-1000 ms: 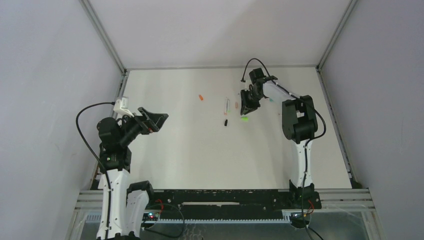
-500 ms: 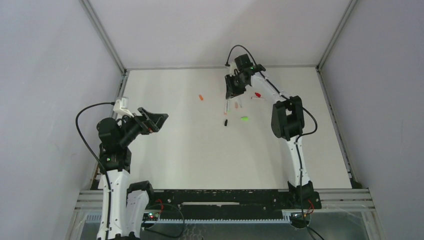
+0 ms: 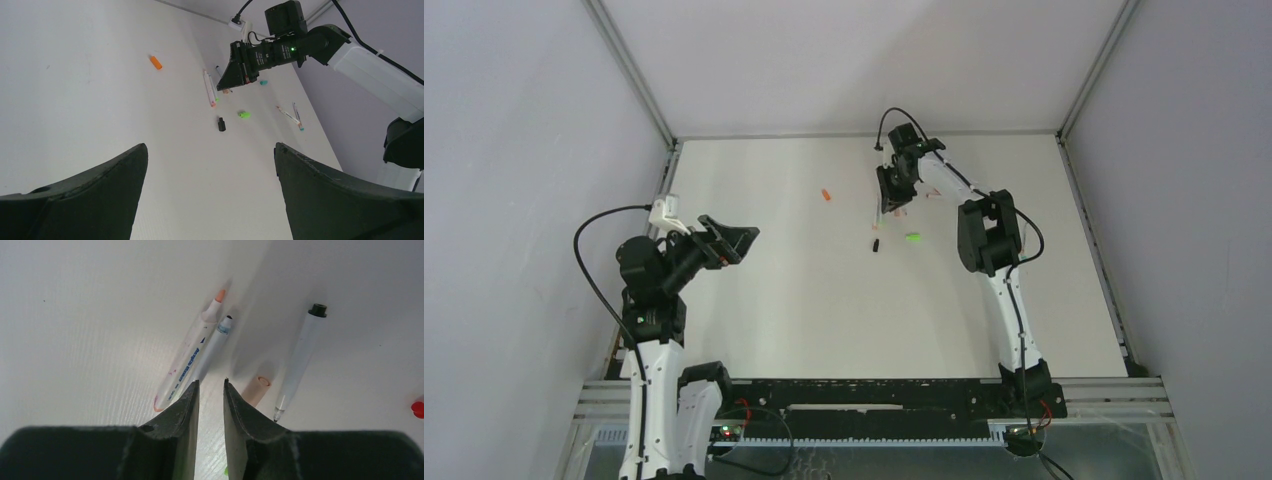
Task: Insert the pens into the pen caps
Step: Move the pen cap to the center of the board.
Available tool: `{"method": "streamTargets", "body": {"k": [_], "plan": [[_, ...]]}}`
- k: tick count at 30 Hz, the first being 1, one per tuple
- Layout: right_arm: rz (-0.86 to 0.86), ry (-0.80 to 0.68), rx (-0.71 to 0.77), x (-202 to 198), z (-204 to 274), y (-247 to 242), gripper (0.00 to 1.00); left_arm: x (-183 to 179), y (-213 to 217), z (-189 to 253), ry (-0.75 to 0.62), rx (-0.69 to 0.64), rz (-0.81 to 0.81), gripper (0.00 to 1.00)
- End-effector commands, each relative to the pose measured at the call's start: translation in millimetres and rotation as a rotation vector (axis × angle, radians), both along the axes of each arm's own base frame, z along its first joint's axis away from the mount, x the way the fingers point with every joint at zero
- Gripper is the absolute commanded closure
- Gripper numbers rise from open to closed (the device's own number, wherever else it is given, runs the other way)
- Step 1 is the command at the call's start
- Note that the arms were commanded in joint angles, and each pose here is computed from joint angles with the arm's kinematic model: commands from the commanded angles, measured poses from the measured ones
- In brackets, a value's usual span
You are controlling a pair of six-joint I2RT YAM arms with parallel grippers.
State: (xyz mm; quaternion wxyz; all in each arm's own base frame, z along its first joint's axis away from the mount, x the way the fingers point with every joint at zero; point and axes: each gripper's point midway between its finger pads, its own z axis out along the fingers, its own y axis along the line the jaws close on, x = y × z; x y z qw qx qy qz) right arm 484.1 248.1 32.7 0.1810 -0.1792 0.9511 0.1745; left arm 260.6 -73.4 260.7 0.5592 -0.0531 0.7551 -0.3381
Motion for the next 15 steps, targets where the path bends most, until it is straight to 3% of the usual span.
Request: {"method": "streamTargets", "body": {"k": [1,15], "plan": [[0.0,-0.039,0.005,8.1,12.2,7.4,0.69,-1.5,-0.5,0.7,-0.015,-0.006,-0.009,0.0],[0.001,-0.021,0.01,5.7,5.0,13.5,0.64,-2.3,-0.6,1.1,-0.019,-0.005,-0.009,0.0]]}}
